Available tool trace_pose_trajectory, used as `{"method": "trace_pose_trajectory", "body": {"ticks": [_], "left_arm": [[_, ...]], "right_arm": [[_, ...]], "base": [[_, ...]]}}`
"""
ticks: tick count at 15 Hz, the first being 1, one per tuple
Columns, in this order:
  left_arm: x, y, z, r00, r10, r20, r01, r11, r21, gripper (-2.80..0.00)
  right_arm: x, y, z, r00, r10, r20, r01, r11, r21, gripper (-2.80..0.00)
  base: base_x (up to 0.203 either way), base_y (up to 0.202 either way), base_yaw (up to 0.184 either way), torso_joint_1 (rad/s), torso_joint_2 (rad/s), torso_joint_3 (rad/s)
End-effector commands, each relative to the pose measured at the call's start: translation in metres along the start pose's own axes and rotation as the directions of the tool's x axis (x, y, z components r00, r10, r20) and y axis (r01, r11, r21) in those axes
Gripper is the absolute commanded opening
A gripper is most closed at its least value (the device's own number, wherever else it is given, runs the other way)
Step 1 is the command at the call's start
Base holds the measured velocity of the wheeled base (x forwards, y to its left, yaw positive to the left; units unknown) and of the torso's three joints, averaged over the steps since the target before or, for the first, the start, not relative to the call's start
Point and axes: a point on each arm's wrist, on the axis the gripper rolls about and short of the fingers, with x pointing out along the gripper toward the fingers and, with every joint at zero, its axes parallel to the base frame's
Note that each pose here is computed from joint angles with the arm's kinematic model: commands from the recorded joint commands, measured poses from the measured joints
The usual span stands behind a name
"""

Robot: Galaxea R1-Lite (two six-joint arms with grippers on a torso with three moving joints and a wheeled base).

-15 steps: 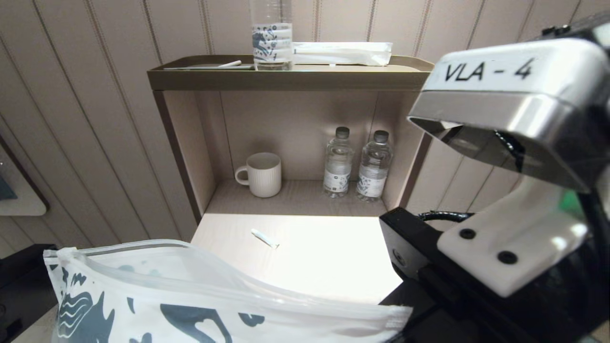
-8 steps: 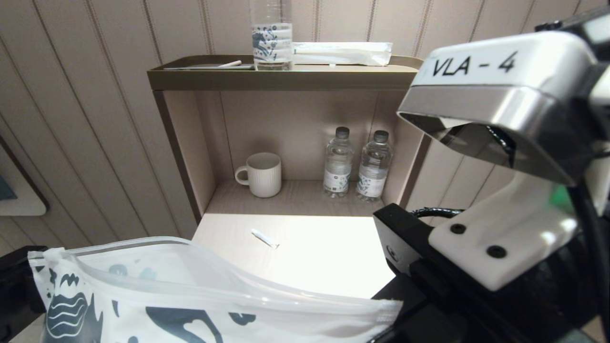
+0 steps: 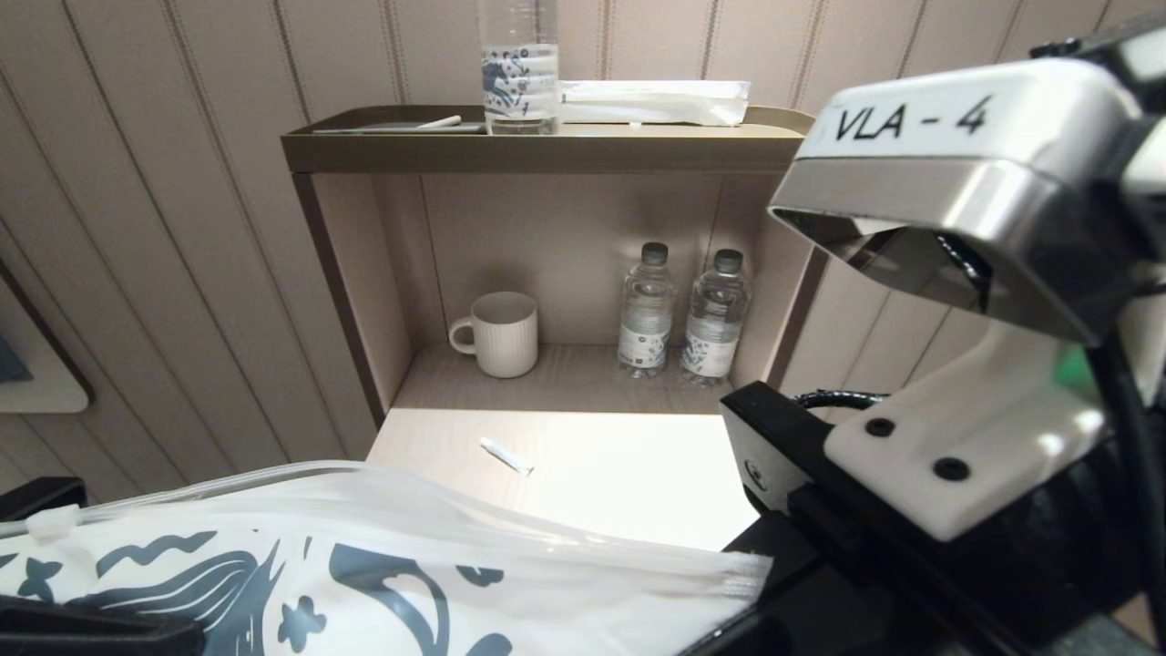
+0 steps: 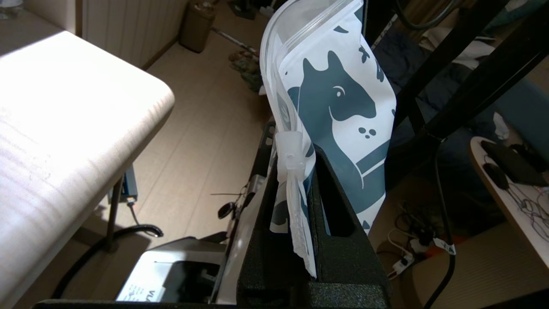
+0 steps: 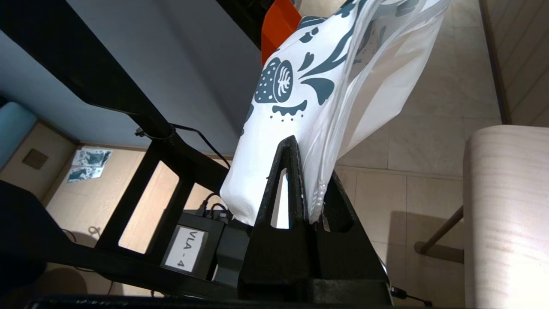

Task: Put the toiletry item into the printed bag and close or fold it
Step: Hand it to the other hand

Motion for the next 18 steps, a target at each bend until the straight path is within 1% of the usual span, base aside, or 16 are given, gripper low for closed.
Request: {"method": "trace_pose_trajectory", "body": {"ticks": [1,6,7,11,14,15,17,18], "left_arm": [[0.000,-0.001,-0.001,1.000,-0.008,-0.001,0.008,1.000,-0.001,-2.80],[0.000,0.000,-0.003,1.000,-0.009,-0.002,0.009,1.000,-0.004,-2.80],[0.000,0.000,-0.003,1.000,-0.009,-0.003,0.009,1.000,-0.008,-2.80],[0.000,-0.001,-0.003,1.000,-0.012,-0.003,0.012,1.000,-0.006,-2.80],[-0.001,-0.002,-0.004,1.000,0.000,0.000,0.000,1.000,0.001,-2.80],[-0.001,-0.003,-0.005,1.000,0.003,0.001,-0.003,1.000,0.004,-2.80],[-0.001,-0.001,-0.007,1.000,0.012,0.002,-0.012,1.000,0.000,-2.80],[-0.001,0.000,-0.007,0.999,0.033,0.004,-0.033,0.999,-0.002,-2.80]], "right_arm": [[0.001,-0.001,-0.001,1.000,-0.004,-0.005,0.004,1.000,0.002,-2.80],[0.009,-0.007,-0.004,0.999,-0.043,-0.031,0.043,0.999,0.011,-2.80],[0.010,-0.007,-0.005,0.998,-0.056,-0.036,0.056,0.998,0.010,0.00],[0.012,-0.008,-0.005,0.997,-0.061,-0.040,0.061,0.998,0.009,0.00],[0.005,-0.004,-0.005,0.996,-0.077,-0.033,0.077,0.997,0.006,0.00],[-0.002,-0.001,-0.005,0.996,-0.090,-0.027,0.090,0.996,0.004,0.00],[-0.021,0.001,-0.013,0.989,-0.143,-0.023,0.144,0.989,0.026,0.00],[-0.031,0.004,-0.017,0.985,-0.172,-0.018,0.172,0.985,0.032,0.00]], "base": [[0.000,0.000,0.000,0.000,0.00,0.000],[0.000,0.000,0.000,0.000,0.00,0.000],[0.000,0.000,0.000,0.000,0.00,0.000],[0.000,0.000,0.000,0.000,0.00,0.000],[0.000,0.000,0.000,0.000,0.00,0.000],[0.000,0.000,0.000,0.000,0.00,0.000],[0.000,0.000,0.000,0.000,0.00,0.000],[0.000,0.000,0.000,0.000,0.00,0.000]]}}
